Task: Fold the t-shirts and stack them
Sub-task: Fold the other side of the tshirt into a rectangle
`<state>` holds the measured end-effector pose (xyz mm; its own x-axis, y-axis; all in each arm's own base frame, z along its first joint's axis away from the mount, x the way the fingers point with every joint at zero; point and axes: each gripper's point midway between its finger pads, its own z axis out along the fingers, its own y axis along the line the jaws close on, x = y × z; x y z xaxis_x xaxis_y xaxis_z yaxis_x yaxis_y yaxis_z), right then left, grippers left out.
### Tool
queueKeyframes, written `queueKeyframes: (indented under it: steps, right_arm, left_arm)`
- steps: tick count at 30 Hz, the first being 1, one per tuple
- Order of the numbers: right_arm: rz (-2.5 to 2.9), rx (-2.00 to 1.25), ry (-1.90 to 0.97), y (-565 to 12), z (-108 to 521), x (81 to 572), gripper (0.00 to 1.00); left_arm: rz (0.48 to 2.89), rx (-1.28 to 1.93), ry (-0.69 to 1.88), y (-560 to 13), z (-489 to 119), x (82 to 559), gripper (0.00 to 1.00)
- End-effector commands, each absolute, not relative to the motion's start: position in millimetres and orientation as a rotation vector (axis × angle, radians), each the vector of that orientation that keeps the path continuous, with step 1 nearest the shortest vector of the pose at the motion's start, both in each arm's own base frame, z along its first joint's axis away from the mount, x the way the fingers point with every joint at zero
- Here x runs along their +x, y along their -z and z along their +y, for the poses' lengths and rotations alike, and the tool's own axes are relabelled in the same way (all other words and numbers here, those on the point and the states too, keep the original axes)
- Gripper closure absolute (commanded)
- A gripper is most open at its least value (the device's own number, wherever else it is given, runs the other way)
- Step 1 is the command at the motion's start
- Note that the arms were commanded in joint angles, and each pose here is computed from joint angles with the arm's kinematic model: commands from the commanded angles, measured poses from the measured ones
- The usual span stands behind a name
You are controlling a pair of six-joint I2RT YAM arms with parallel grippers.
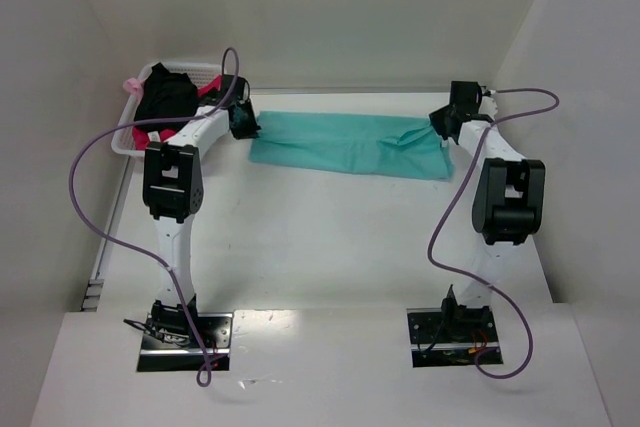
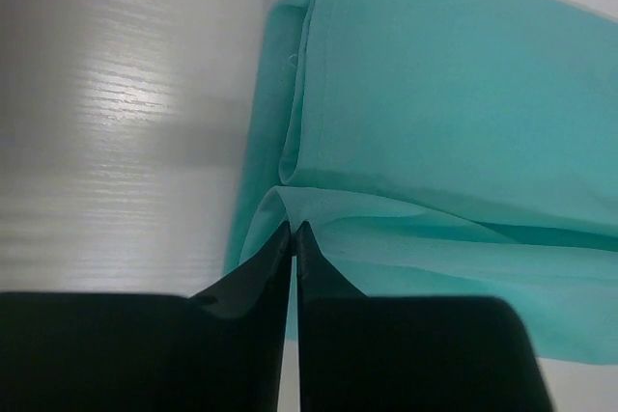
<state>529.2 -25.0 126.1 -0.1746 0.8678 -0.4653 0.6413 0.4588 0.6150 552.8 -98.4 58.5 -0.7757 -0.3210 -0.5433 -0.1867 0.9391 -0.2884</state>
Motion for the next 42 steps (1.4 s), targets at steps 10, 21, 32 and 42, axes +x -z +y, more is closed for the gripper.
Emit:
queueKeyframes:
  steps: [10, 21, 32, 42]
  right_arm:
    - [1.814, 1.195, -0.393, -155, -33, 567, 1.00]
    - [1.872, 1.175, -0.415, -128, -27, 587, 1.00]
    - [1.875, 1.155, -0.411, -116, -34, 616, 0.90]
    - [1.871, 0.998, -0.462, -156, -39, 626, 0.24]
  left_arm:
    - [2.420, -0.454, 0.269, -65, -84, 570, 0.60]
    - [2.355, -0.389, 0.355, -101, -104, 567, 0.26]
    - [2.366, -0.291, 0.437, -109, -126, 553, 0.20]
    - [2.362, -0.263, 0.469, -118, -129, 547, 0.17]
